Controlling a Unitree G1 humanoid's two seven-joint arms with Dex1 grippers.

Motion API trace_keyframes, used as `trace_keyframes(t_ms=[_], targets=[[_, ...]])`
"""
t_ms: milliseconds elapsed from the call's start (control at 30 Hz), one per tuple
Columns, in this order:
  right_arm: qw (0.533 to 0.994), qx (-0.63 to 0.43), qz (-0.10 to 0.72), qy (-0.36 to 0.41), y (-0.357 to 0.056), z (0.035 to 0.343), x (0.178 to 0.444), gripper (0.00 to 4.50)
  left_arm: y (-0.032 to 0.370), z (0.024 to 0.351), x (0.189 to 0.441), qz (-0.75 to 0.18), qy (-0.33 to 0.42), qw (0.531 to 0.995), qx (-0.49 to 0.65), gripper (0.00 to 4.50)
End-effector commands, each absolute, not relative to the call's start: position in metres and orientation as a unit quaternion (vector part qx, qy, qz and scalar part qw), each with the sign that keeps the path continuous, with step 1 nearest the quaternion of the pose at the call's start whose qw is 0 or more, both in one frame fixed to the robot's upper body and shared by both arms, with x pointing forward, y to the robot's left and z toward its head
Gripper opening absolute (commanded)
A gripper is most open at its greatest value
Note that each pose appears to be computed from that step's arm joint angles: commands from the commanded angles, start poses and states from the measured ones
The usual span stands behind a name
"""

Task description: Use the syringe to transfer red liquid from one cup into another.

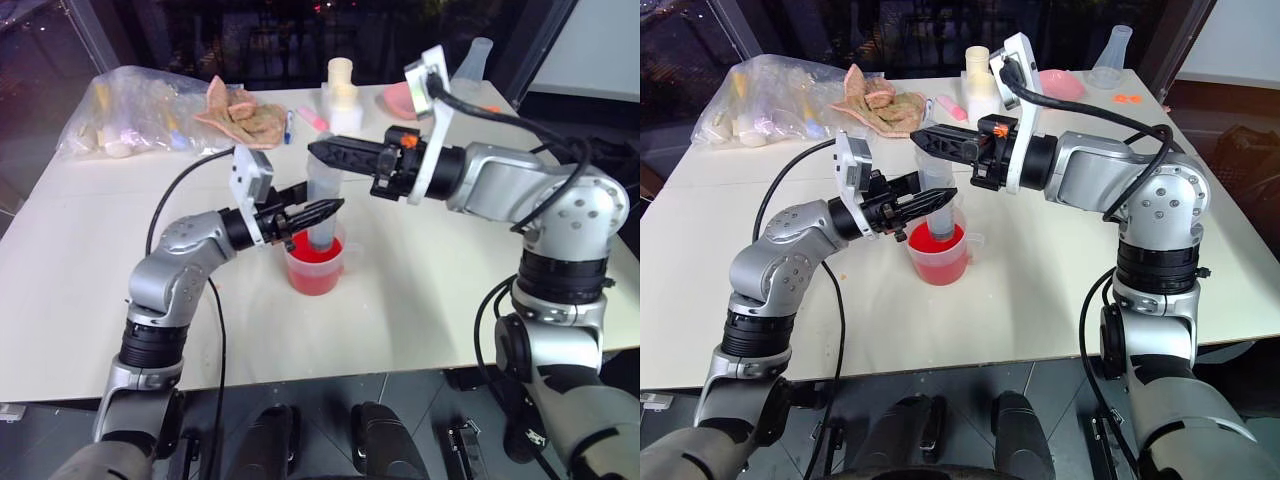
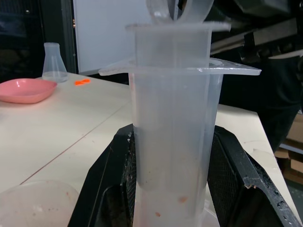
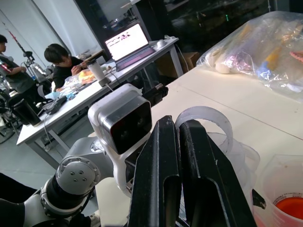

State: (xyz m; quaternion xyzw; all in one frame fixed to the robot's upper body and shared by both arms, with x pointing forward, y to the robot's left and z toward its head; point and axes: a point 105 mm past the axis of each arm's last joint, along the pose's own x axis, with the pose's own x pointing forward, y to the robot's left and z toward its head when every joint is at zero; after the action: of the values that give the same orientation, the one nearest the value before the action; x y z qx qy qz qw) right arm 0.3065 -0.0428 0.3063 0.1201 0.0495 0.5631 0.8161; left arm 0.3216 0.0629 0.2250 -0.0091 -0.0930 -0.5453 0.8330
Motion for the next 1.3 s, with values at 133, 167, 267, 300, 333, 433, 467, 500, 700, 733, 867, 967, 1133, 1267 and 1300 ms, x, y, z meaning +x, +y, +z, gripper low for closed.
trace_keyframes(t_ms=[133,167,267,300,333,433,467,500,700,733,867,967,1133,1267,1300], targets=[[0.806,0.115,0.579,-0.039,-0.048,0.353,0.295,0.04,0.053,0.201,0.313,-0.573,-0.054,0.818,0.011,1.50],[0.807,0.115,0.579,-0.039,-0.048,0.353,0.296,0.04,0.053,0.200,0.313,-0.572,-0.054,0.818,0.011,1.50],[0.807,0.114,0.579,-0.039,-0.048,0.353,0.296,0.04,0.053,0.200,0.314,-0.571,-0.055,0.819,0.012,1.50],[0.806,0.113,0.579,-0.039,-0.048,0.353,0.296,0.04,0.053,0.200,0.314,-0.571,-0.054,0.819,0.012,1.50],[0.806,0.113,0.580,-0.039,-0.049,0.353,0.296,0.04,0.053,0.199,0.314,-0.571,-0.054,0.819,0.012,1.50],[0.806,0.112,0.581,-0.038,-0.049,0.352,0.295,0.04,0.053,0.200,0.314,-0.570,-0.056,0.820,0.011,1.50],[0.805,0.112,0.581,-0.038,-0.049,0.352,0.295,0.04,0.053,0.201,0.314,-0.569,-0.058,0.820,0.011,1.50],[0.806,0.112,0.580,-0.037,-0.049,0.351,0.295,0.04,0.053,0.203,0.314,-0.568,-0.061,0.820,0.010,1.50],[0.808,0.119,0.577,-0.022,-0.046,0.343,0.297,1.43,0.056,0.222,0.319,-0.558,-0.086,0.825,0.003,1.50],[0.806,0.120,0.579,-0.020,-0.046,0.342,0.296,1.92,0.057,0.228,0.320,-0.555,-0.091,0.827,-0.002,1.50],[0.804,0.119,0.582,-0.014,-0.050,0.341,0.292,1.92,0.059,0.241,0.320,-0.549,-0.106,0.829,-0.010,1.50],[0.803,0.114,0.585,-0.011,-0.056,0.340,0.287,1.92,0.060,0.245,0.318,-0.548,-0.108,0.829,-0.014,1.50],[0.804,0.098,0.586,-0.012,-0.078,0.340,0.276,1.92,0.064,0.247,0.318,-0.542,-0.108,0.833,-0.017,1.50],[0.812,0.089,0.576,-0.024,-0.095,0.346,0.271,1.92,0.067,0.250,0.319,-0.537,-0.111,0.836,-0.014,1.50],[0.813,0.089,0.575,-0.025,-0.097,0.347,0.271,1.92,0.067,0.251,0.319,-0.537,-0.112,0.836,-0.014,1.50]])
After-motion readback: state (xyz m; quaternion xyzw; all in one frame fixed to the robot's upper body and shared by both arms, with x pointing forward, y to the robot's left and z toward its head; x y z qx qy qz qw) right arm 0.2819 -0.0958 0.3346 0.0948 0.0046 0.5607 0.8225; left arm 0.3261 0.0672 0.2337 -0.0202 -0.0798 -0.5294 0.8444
